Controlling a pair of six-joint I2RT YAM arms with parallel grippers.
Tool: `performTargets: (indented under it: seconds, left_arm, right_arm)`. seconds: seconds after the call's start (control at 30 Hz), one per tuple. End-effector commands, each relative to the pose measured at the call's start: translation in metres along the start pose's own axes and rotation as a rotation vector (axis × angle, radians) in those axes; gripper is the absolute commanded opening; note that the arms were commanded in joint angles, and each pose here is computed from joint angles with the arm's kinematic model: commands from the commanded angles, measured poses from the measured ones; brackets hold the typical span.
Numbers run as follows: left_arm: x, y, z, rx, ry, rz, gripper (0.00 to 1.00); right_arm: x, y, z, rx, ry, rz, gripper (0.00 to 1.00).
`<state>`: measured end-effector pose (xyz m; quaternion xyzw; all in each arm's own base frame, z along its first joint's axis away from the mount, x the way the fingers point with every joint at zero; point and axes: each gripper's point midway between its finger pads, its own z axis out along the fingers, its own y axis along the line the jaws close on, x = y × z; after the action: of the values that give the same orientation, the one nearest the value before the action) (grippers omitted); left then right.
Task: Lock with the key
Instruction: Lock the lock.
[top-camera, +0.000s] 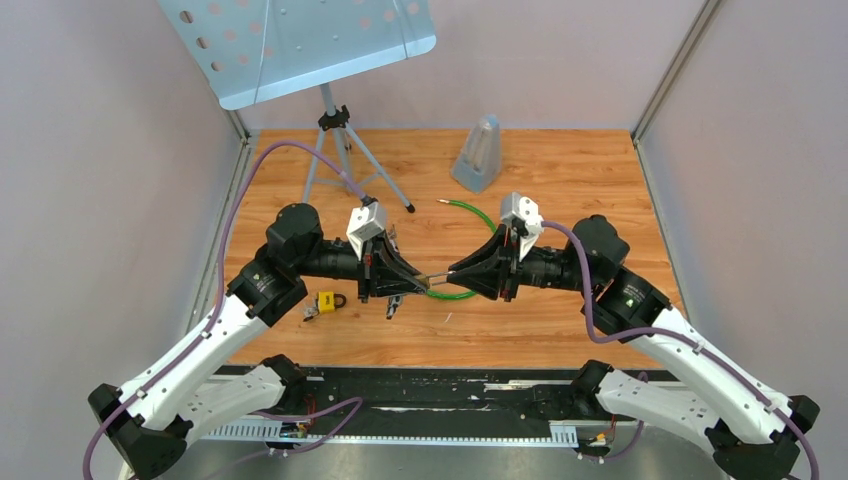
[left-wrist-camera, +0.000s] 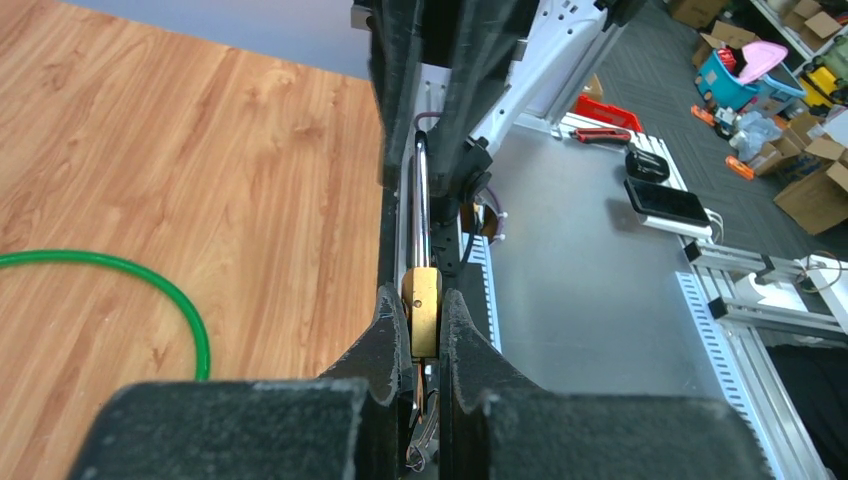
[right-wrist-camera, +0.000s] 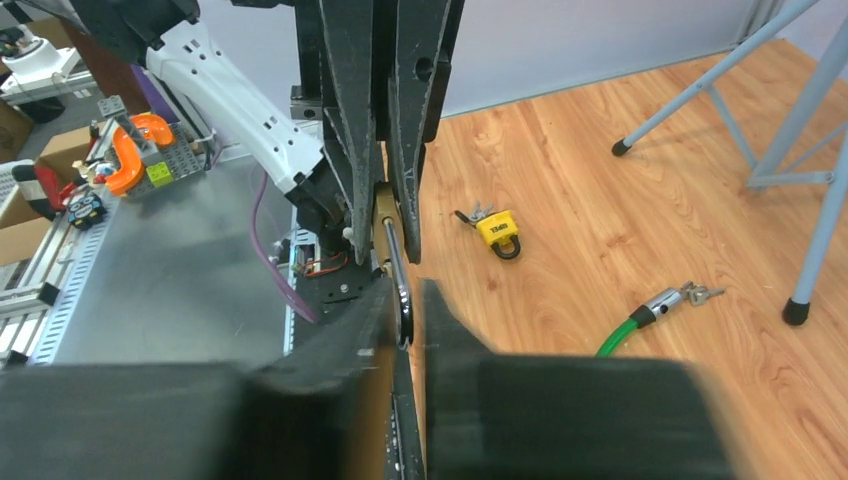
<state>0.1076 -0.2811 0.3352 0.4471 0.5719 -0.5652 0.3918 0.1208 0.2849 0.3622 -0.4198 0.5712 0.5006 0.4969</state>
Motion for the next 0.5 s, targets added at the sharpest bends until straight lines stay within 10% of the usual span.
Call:
performTargets:
  seconds: [0.0, 0.47]
  left_arm:
    - [-0.020, -0.013, -0.003, 0.040, -0.033, 0.089, 0.00]
    - [-0.013, -0.019, -0.003, 0.100, -0.058, 0.151, 0.00]
  right_arm:
    - [-0.010, 0.011, -0.001, -0.060, -0.005, -0.027, 0.03]
    - [-0.014, 0.016, 0.011, -0.103, -0.081, 0.052, 0.00]
